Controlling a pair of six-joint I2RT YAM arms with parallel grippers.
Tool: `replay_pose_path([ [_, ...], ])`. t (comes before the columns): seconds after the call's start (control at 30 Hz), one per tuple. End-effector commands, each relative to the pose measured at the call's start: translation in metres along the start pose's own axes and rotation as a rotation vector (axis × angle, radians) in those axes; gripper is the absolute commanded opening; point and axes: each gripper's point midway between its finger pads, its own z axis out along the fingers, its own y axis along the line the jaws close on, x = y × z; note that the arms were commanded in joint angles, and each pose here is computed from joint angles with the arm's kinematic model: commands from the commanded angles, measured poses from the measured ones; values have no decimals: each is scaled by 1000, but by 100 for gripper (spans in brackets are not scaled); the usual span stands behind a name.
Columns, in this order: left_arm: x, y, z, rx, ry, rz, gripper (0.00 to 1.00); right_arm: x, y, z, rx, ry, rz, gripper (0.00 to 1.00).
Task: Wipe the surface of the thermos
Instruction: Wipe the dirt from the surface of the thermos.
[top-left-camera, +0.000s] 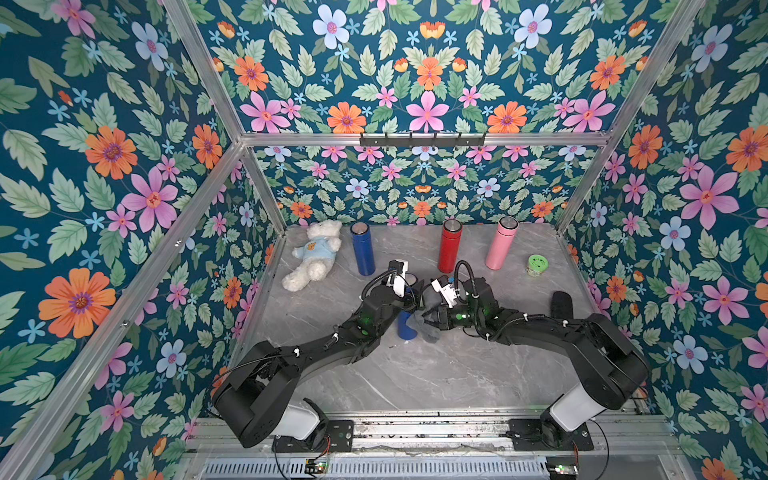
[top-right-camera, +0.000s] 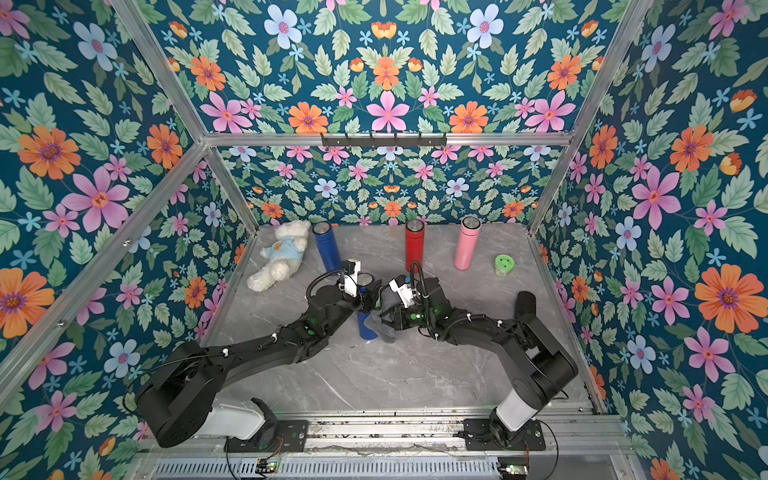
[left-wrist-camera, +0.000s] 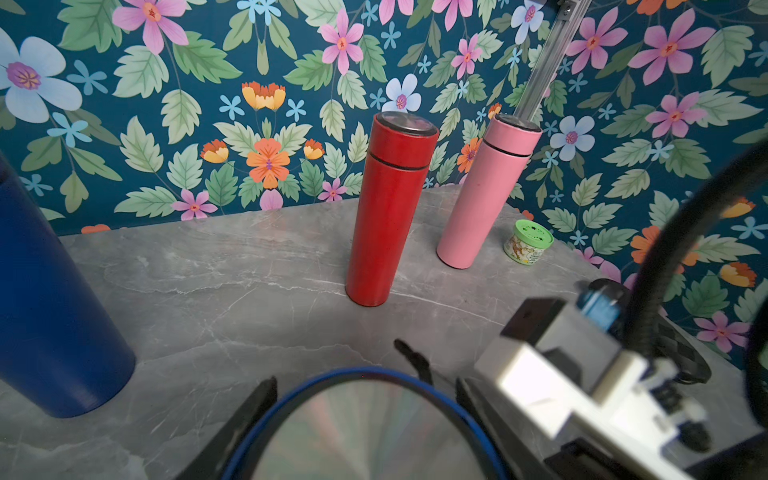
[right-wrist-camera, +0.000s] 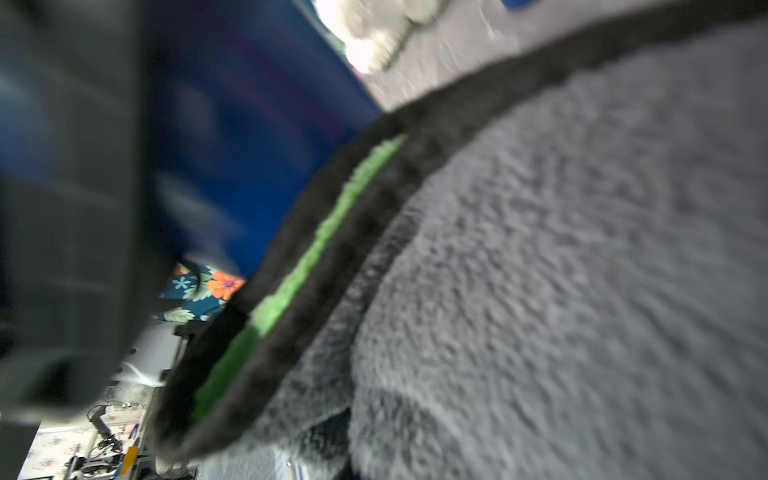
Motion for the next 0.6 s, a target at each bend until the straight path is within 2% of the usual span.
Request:
replay_pose_path([
  [0.0, -15, -10, 2, 39, -41, -41, 0, 4, -9, 7, -7, -19, 2, 0],
  [0.13, -13, -8, 10, 20, 15, -35, 0, 12, -9, -3, 22, -17, -21, 0],
  [0.2, -11, -7, 15, 16, 52, -41, 0, 16, -9, -15, 101, -12, -71, 0],
  [0.37, -8, -9, 27, 20, 172, -54, 0, 26, -6, -53, 386, 33, -292, 0],
  [0.57, -3, -20, 38, 52, 315, -68, 0, 27, 21, -87, 536, 0, -597, 0],
])
